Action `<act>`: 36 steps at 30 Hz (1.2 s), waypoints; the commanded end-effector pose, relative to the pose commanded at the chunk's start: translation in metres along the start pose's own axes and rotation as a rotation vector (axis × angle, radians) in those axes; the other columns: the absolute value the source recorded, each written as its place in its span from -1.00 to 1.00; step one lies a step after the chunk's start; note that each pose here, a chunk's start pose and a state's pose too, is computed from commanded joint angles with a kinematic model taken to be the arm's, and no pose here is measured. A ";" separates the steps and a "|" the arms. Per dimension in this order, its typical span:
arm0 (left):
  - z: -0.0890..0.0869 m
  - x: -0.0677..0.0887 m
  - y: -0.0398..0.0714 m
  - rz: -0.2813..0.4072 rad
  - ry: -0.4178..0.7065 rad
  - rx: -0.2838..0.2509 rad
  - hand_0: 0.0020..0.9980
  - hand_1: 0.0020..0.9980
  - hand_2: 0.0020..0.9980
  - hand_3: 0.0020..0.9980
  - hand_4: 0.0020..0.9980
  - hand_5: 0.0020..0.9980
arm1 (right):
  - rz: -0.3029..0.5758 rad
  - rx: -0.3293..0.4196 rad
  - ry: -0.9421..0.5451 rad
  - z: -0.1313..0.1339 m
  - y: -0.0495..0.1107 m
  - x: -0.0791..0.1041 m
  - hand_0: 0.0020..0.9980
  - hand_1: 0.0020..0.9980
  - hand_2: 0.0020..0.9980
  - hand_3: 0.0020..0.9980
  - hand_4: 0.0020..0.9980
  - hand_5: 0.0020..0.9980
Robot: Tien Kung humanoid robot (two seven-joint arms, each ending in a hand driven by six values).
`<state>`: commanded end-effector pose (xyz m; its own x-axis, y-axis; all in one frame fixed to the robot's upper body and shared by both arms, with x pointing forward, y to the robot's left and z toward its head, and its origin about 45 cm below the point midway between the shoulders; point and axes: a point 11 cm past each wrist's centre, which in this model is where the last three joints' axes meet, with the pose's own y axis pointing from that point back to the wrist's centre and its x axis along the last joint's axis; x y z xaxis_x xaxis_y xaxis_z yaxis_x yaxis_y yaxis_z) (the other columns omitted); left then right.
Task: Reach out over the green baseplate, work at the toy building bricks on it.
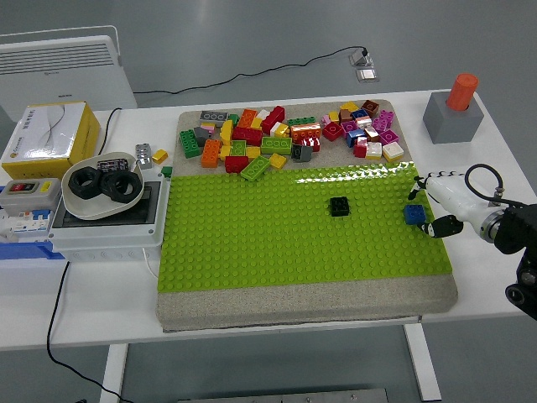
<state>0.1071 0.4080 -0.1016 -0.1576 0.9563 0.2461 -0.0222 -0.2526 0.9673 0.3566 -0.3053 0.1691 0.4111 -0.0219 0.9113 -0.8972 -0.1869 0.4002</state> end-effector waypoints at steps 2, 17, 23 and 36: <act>0.000 0.000 0.000 0.000 0.000 0.001 0.47 0.47 0.43 0.67 0.66 1.00 | 0.000 -0.005 -0.006 0.001 0.000 -0.001 0.85 0.91 0.86 0.37 0.51 -0.70; -0.001 0.000 0.000 -0.001 -0.002 0.002 0.47 0.47 0.43 0.67 0.66 1.00 | 0.002 -0.009 -0.046 0.004 -0.001 -0.004 0.86 0.92 0.87 0.36 0.52 -0.67; -0.001 0.000 0.000 -0.001 -0.002 0.003 0.47 0.47 0.43 0.66 0.66 1.00 | 0.009 -0.006 -0.065 0.005 0.000 -0.003 0.86 0.91 0.86 0.35 0.52 -0.67; -0.001 0.000 0.000 -0.001 -0.003 0.004 0.48 0.47 0.43 0.66 0.66 1.00 | 0.047 0.039 -0.158 0.000 0.002 -0.002 0.83 0.84 0.77 0.33 0.47 -0.52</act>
<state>0.1058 0.4074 -0.1021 -0.1551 0.9570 0.2452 -0.0186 -0.2509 0.9678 0.3536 -0.3061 0.1681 0.3915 -0.1851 0.9014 -0.9104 -0.2203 0.3502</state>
